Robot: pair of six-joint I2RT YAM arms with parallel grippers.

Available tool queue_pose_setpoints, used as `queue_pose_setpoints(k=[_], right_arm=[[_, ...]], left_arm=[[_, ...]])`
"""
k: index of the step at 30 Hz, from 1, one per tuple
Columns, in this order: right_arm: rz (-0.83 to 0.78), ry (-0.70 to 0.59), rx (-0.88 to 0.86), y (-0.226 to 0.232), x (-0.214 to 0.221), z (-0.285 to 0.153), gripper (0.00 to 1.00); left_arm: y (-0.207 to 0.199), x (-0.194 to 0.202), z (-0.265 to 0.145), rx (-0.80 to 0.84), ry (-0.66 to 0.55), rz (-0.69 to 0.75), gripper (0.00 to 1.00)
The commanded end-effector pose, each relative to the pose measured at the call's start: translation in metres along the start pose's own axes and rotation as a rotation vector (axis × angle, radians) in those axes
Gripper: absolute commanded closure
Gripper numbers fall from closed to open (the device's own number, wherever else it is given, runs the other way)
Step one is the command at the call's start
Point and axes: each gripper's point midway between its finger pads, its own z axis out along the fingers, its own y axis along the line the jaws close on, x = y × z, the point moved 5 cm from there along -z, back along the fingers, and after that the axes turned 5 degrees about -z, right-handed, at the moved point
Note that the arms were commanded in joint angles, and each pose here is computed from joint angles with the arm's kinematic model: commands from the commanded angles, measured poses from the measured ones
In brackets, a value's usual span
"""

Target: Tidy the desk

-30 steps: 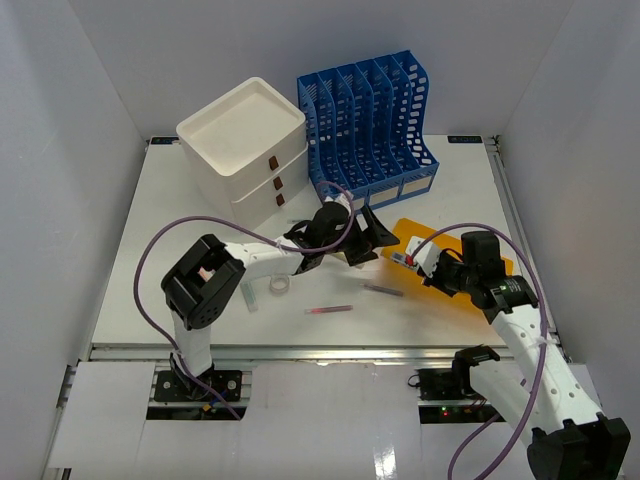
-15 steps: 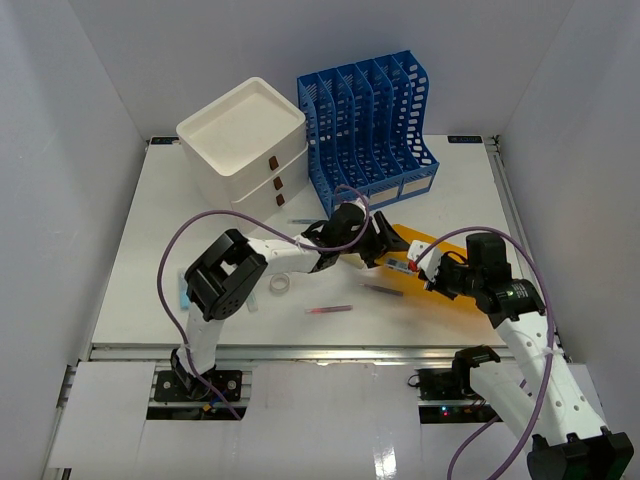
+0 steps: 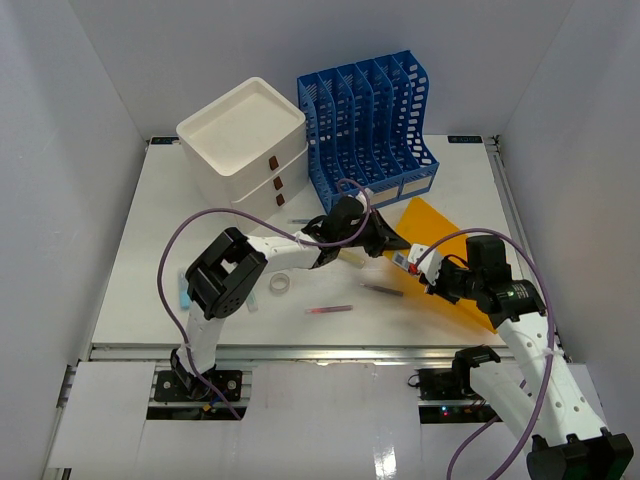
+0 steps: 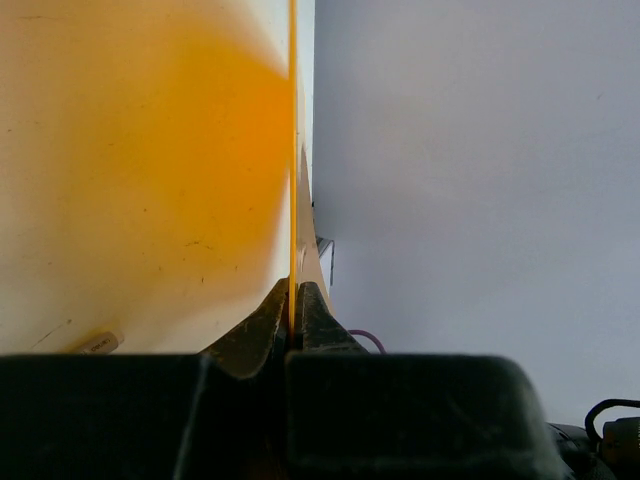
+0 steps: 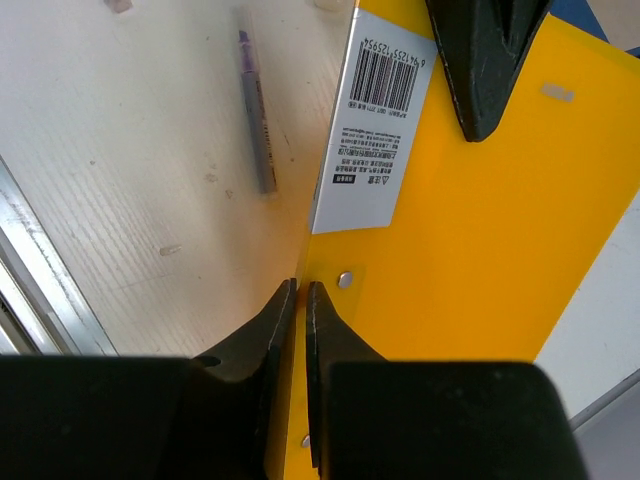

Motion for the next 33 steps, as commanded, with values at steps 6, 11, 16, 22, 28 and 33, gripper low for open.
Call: queue_pose_setpoints(k=[6, 11, 16, 22, 28, 33], right_arm=[[-0.041, -0.051, 0.072, -0.016, -0.015, -0.006, 0.89], [-0.029, -0.025, 0.117, -0.022, -0.014, -0.010, 0.79], [-0.010, -0.024, 0.161, -0.027, -0.017, -0.015, 0.46], [0.036, -0.050, 0.242, -0.042, -0.030, -0.026, 0.03], [0.049, 0.019, 0.360, -0.057, -0.030, -0.030, 0.10], [0.033, 0.161, 0.436, -0.063, -0.017, -0.024, 0.09]], left_arm=[[-0.054, 0.015, -0.011, 0.139, 0.063, 0.053, 1.00], [-0.068, 0.014, -0.021, 0.158, 0.040, 0.052, 1.00], [-0.082, 0.013, -0.028, 0.156, -0.029, 0.015, 1.00], [-0.101, 0.019, -0.028, 0.128, -0.094, -0.049, 1.00], [-0.120, 0.022, -0.016, 0.035, -0.127, -0.081, 1.00], [-0.132, 0.018, -0.013, 0.015, -0.167, -0.097, 1.00]])
